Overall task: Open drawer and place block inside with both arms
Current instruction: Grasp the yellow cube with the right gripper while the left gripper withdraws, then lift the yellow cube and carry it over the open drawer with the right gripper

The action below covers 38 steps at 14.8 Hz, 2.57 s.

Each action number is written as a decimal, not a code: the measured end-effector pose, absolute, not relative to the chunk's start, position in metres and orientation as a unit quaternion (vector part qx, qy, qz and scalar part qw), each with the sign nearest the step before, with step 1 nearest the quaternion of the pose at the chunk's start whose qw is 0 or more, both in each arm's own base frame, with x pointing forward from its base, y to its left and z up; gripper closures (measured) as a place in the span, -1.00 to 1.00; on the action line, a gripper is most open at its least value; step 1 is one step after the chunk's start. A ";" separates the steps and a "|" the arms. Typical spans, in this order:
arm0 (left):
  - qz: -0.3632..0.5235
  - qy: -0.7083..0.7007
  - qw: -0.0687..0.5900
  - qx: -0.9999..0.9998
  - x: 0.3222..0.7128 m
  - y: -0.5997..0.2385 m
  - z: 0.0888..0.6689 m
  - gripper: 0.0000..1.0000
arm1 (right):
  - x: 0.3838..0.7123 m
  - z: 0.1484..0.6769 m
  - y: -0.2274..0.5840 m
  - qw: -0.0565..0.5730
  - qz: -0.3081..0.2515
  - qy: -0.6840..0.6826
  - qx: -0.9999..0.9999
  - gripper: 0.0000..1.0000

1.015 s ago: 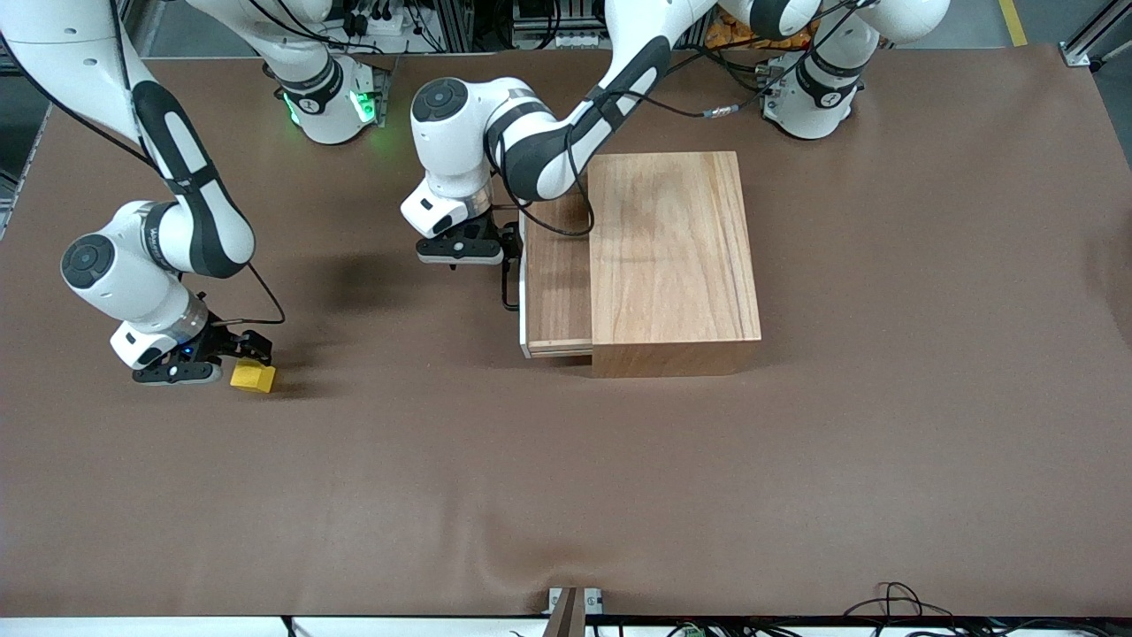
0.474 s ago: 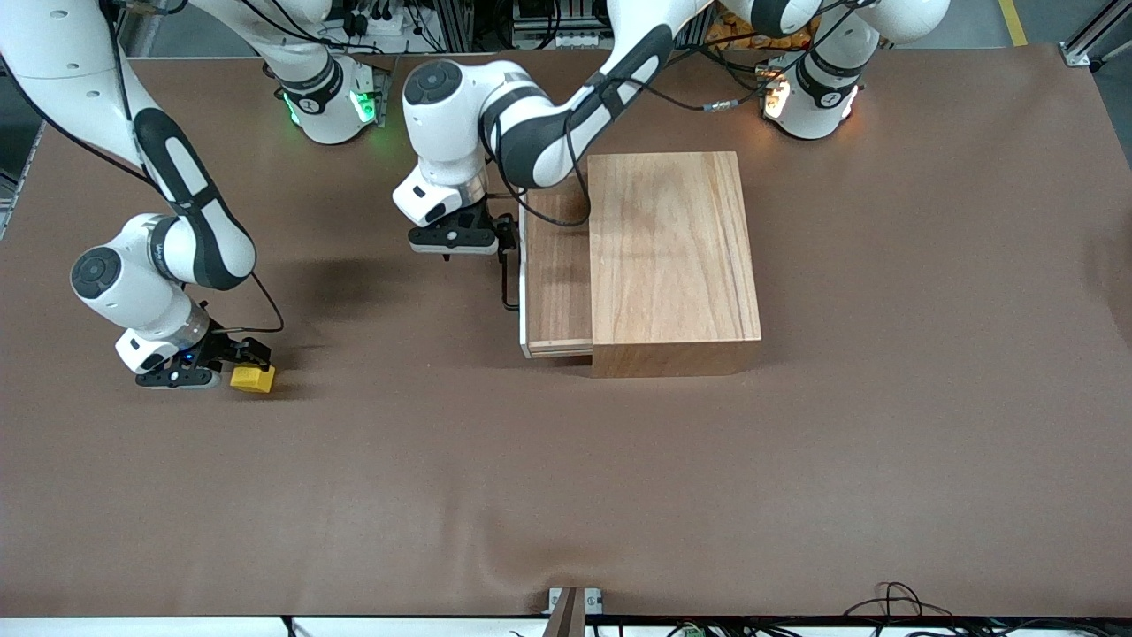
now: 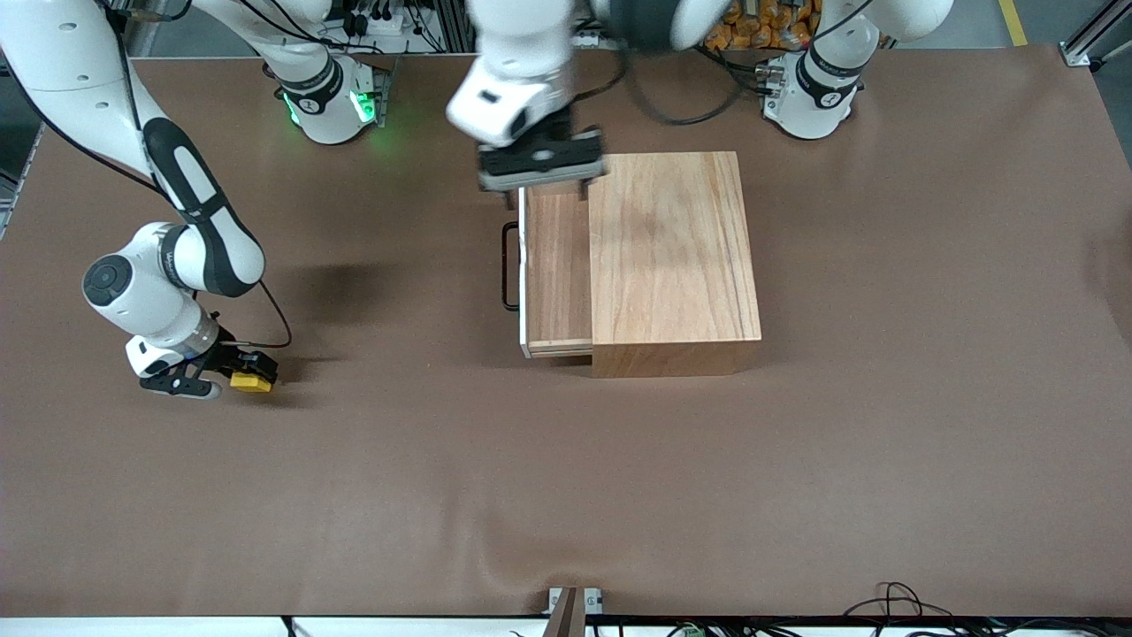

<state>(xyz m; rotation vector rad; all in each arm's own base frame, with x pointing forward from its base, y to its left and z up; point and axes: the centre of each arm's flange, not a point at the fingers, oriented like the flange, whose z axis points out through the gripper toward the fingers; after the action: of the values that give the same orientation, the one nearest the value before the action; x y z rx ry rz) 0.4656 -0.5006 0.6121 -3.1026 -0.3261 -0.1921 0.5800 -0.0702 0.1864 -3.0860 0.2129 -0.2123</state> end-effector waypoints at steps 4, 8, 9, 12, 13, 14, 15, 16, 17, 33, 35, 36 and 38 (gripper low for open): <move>-0.040 -0.138 0.028 -0.989 0.558 -0.327 0.653 -1.00 | 0.584 0.191 -0.071 0.019 -0.074 0.067 -0.995 -0.11; -0.006 -0.141 0.043 -0.989 0.613 -0.183 0.646 -1.00 | 0.588 0.232 -0.089 0.018 -0.055 0.046 -0.997 -0.12; 0.000 -0.137 0.044 -0.990 0.621 -0.154 0.644 -1.00 | 0.588 0.250 -0.093 0.018 -0.052 0.043 -0.998 -0.12; 0.008 -0.130 0.041 -0.991 0.634 -0.090 0.642 -1.00 | 0.584 0.314 -0.094 0.024 -0.021 0.035 -0.999 -0.12; 0.009 -0.127 0.040 -0.991 0.635 -0.078 0.642 -1.00 | 0.582 0.335 -0.093 0.027 -0.003 0.033 -0.999 -0.12; 0.009 -0.118 0.040 -0.992 0.636 -0.067 0.644 -1.00 | 0.581 0.356 -0.093 0.031 0.017 0.032 -0.999 -0.12; 0.008 -0.107 0.038 -0.994 0.635 -0.054 0.647 -1.00 | 0.581 0.376 -0.093 0.034 0.036 0.030 -0.998 -0.12; 0.005 -0.097 0.037 -0.995 0.634 -0.039 0.652 -1.00 | 0.582 0.392 -0.093 0.037 0.053 0.029 -0.997 -0.12; 0.002 -0.092 0.036 -0.995 0.632 -0.022 0.657 -1.00 | 0.583 0.406 -0.093 0.041 0.067 0.028 -0.996 -0.12; 0.009 -0.033 -0.034 -0.999 0.553 0.025 0.650 -1.00 | 0.584 0.455 0.149 0.052 0.092 0.141 -0.984 -0.12; 0.006 -0.029 -0.003 -1.000 0.550 -0.008 0.653 -1.00 | 0.570 0.467 0.218 0.053 0.072 0.161 -0.983 -0.12; 0.002 -0.027 0.003 -1.000 0.550 -0.016 0.653 -1.00 | 0.562 0.471 0.248 0.057 0.062 0.175 -0.981 -0.12; -0.003 -0.027 0.006 -1.000 0.551 -0.017 0.652 -1.00 | 0.542 0.473 0.303 0.063 0.048 0.229 -0.970 -0.12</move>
<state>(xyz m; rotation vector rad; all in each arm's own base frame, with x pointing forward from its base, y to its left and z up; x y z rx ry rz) 0.5509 -0.0168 0.6523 -3.1291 -0.0833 -0.0078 0.5418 0.3033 0.4732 -2.9307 0.6931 0.1465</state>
